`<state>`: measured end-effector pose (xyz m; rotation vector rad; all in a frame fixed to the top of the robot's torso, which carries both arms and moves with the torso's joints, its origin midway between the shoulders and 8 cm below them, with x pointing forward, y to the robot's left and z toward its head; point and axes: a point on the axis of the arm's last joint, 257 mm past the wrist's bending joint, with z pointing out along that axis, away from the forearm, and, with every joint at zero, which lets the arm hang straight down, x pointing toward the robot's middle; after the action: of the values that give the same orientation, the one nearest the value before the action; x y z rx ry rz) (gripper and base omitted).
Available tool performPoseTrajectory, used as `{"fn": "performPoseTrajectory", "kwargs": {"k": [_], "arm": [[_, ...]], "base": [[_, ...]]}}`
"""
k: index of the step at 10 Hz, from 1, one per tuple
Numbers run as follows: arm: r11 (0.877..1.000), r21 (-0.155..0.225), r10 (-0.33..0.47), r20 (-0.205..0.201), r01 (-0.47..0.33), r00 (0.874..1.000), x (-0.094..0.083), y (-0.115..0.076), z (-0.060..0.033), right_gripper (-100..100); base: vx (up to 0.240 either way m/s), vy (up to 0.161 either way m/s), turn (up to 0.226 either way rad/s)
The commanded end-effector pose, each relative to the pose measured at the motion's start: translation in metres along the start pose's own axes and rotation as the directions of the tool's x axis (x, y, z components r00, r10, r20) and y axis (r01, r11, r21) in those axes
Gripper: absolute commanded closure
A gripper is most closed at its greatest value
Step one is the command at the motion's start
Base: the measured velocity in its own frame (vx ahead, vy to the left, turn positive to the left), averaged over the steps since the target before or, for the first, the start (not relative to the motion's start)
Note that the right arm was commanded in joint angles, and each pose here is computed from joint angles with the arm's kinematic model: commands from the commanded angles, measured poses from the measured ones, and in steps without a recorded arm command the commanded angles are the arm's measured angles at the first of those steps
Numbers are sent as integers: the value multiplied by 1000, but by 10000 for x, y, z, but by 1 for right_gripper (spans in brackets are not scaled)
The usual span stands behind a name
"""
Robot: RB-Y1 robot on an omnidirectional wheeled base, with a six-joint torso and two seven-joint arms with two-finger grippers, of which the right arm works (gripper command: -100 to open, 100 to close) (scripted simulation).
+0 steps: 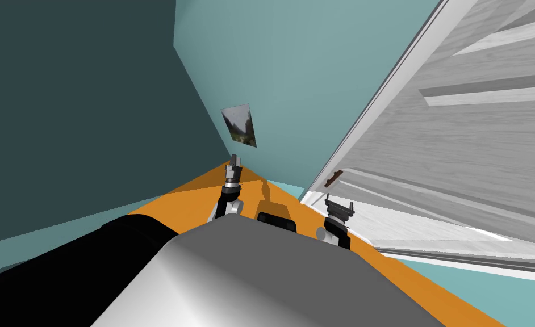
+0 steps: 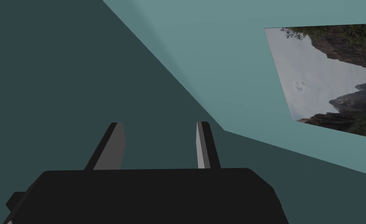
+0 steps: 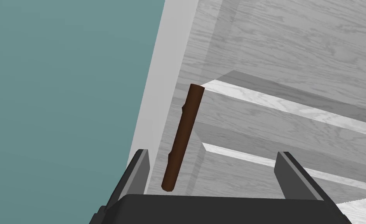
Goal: Pull the door open
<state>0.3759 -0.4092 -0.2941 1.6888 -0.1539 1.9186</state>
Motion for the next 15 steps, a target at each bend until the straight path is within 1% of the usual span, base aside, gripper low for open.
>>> {"fn": "performPoseTrajectory", "kwargs": {"k": [1,5,6,7,8,9,11,13,14,15], "arm": [[999,-8,35,25,-35,999,-107,5,-38,-100],[994,-31,108,79,-106,991,-366,13,-143,-100],[989,-45,142,104,-138,984,-485,16,-199,-100],[987,-52,156,114,-151,981,-535,17,-225,-100],[982,-65,184,133,-177,974,-628,18,-274,-100],[979,-72,197,142,-189,970,-674,18,-300,-100],[969,-95,240,170,-226,956,-814,17,-385,-100],[960,-115,272,190,-254,943,-918,13,-455,-100],[964,-108,261,185,-244,947,-890,10,-441,-100],[963,-111,264,187,-247,946,-958,141,-452,-100]], "base": [[62,-100,114],[56,-75,123],[52,-96,200],[59,-113,146],[83,-113,137],[56,-105,103],[49,-103,130],[46,-90,120],[21,-37,22],[110,-9,11]]}}
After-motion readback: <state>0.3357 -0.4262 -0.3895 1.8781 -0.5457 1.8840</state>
